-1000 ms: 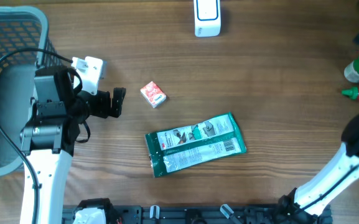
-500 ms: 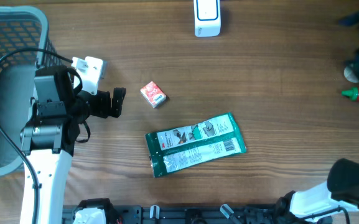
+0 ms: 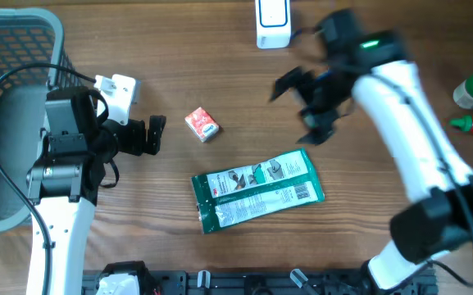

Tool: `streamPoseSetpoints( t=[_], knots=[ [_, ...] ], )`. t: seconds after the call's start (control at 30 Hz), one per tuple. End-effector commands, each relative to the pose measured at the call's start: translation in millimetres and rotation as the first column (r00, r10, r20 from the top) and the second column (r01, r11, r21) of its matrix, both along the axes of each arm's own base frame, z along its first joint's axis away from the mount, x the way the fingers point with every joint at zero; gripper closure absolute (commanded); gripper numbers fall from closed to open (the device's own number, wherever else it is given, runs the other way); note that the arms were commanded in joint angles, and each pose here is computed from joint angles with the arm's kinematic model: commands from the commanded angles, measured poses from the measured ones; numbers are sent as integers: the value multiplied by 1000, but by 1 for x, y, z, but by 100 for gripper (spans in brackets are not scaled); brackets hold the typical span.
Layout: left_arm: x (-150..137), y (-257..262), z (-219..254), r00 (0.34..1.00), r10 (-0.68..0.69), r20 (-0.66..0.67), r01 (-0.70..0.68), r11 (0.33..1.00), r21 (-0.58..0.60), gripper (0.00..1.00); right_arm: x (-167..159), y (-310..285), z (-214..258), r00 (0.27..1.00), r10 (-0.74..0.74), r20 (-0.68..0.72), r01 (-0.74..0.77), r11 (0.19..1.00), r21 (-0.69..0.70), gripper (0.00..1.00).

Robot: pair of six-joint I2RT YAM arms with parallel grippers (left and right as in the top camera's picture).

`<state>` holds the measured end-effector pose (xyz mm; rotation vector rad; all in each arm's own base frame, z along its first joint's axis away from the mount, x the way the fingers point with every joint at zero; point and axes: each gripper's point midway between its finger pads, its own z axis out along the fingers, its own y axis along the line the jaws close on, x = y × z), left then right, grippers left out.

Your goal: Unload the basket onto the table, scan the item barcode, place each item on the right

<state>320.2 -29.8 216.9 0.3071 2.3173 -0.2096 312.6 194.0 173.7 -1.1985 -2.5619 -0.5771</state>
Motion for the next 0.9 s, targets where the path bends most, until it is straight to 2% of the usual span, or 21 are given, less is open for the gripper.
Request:
streamPoseSetpoints(
  t=[0.0, 0.13, 0.37, 0.47, 0.63, 0.67, 0.77, 0.83, 0.87],
  knots=[
    [-1, -1, -2, 1000, -1, -7, 1, 1000, -20, 0, -25, 23, -58, 976, -97, -196, 76, 991, -114, 2],
    [-1, -1, -2, 1000, -2, -7, 2, 1000, -20, 0, -35, 42, -98, 964, -61, -259, 19, 987, -162, 2],
    [-1, -1, -2, 1000, -2, -7, 2, 1000, -20, 0, -43, 34, -156, 930, -75, -360, -26, 963, -266, 2],
    [-1, -1, -2, 1000, -2, -7, 2, 1000, -20, 0, -58, 31, -167, 902, -45, -430, -84, 958, -276, 7],
    [-1, -1, -2, 1000, -1, -7, 1, 1000, -20, 0, -70, 26, -179, 903, -35, -428, -121, 935, -333, 6],
    [-1, -1, -2, 1000, -2, -7, 2, 1000, -20, 0, -72, 25, -185, 905, -49, -423, -114, 929, -352, 11],
    [-1, -1, -2, 1000, -1, -7, 1, 1000, -20, 0, -79, 21, -197, 903, -72, -424, -99, 925, -367, 47],
    [-1, -1, -2, 1000, -2, -7, 2, 1000, -20, 0, -76, 16, -210, 917, -90, -389, -77, 916, -394, 63],
    [-1, -1, -2, 1000, -2, -7, 2, 1000, -20, 0, -73, 14, -217, 928, -86, -363, -72, 913, -401, 75]
  ],
)
